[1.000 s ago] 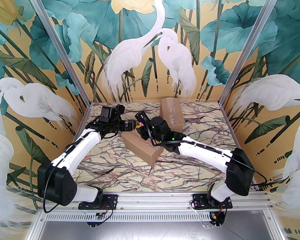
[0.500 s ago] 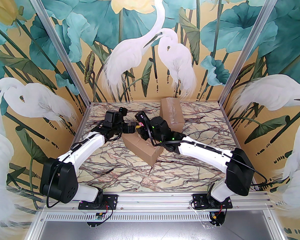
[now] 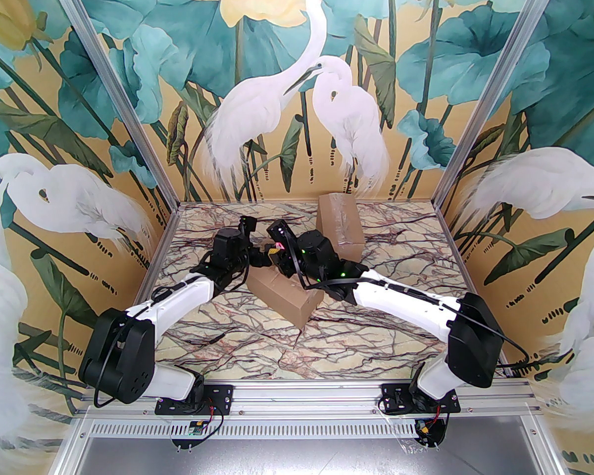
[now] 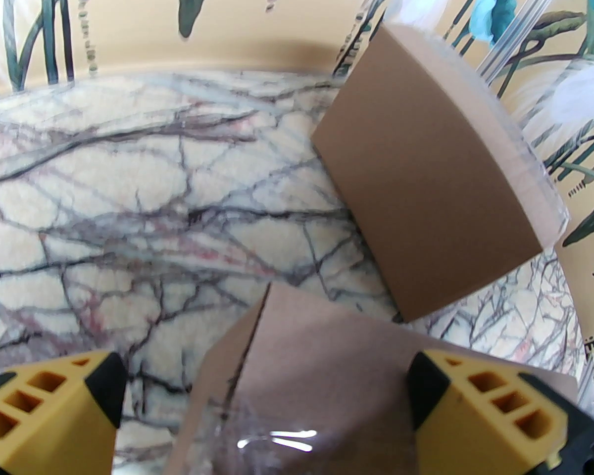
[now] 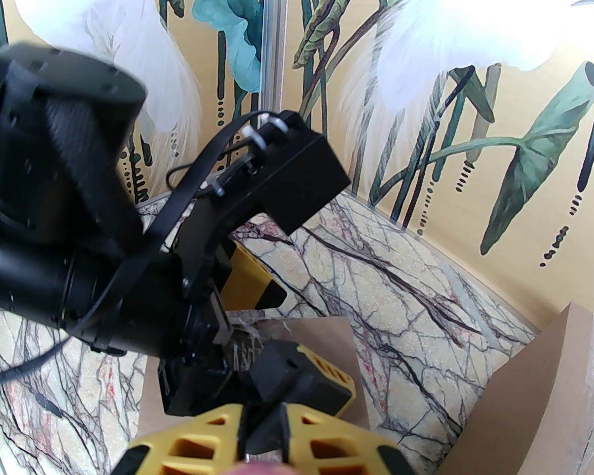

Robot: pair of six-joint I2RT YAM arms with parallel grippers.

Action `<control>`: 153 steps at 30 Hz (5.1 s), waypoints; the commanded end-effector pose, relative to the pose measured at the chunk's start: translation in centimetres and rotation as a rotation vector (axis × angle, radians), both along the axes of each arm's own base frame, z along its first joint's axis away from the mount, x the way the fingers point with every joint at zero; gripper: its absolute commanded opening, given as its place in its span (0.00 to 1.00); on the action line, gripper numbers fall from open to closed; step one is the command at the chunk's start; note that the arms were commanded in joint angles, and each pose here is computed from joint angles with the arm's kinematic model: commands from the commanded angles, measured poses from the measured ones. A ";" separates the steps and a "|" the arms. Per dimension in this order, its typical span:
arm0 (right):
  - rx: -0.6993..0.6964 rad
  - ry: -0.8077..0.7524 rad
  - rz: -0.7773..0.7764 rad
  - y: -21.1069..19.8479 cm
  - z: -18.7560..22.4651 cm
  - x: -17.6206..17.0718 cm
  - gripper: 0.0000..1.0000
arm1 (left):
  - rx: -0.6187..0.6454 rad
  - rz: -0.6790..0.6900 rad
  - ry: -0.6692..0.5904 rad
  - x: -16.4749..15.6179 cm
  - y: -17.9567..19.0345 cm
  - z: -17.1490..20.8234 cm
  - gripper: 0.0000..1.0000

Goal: Unpack the express box

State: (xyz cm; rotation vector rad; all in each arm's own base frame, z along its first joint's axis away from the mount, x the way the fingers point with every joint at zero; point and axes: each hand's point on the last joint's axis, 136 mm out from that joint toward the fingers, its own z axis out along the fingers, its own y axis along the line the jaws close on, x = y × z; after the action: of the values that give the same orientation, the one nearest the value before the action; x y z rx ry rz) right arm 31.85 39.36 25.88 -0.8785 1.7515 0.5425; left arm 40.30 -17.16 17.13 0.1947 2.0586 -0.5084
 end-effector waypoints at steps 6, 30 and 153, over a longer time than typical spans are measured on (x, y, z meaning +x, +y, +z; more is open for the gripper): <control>-0.055 0.066 0.035 -0.2 -3.1 -1.3 0.00 | 0.098 0.075 0.021 0.0 1.6 -3.5 0.99; -0.048 0.047 0.017 -3.4 -2.1 -3.3 0.00 | 0.214 0.132 0.262 -0.3 2.9 -9.8 0.99; 0.182 -0.071 0.113 -2.4 5.6 -1.5 0.00 | 0.149 -0.033 0.232 -0.9 -1.7 -0.6 0.95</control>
State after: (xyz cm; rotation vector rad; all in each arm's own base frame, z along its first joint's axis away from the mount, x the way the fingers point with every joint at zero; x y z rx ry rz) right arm 30.22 36.18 29.76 -0.8847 1.6295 0.6838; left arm 41.27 -20.10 19.21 0.3156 2.1696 -0.4371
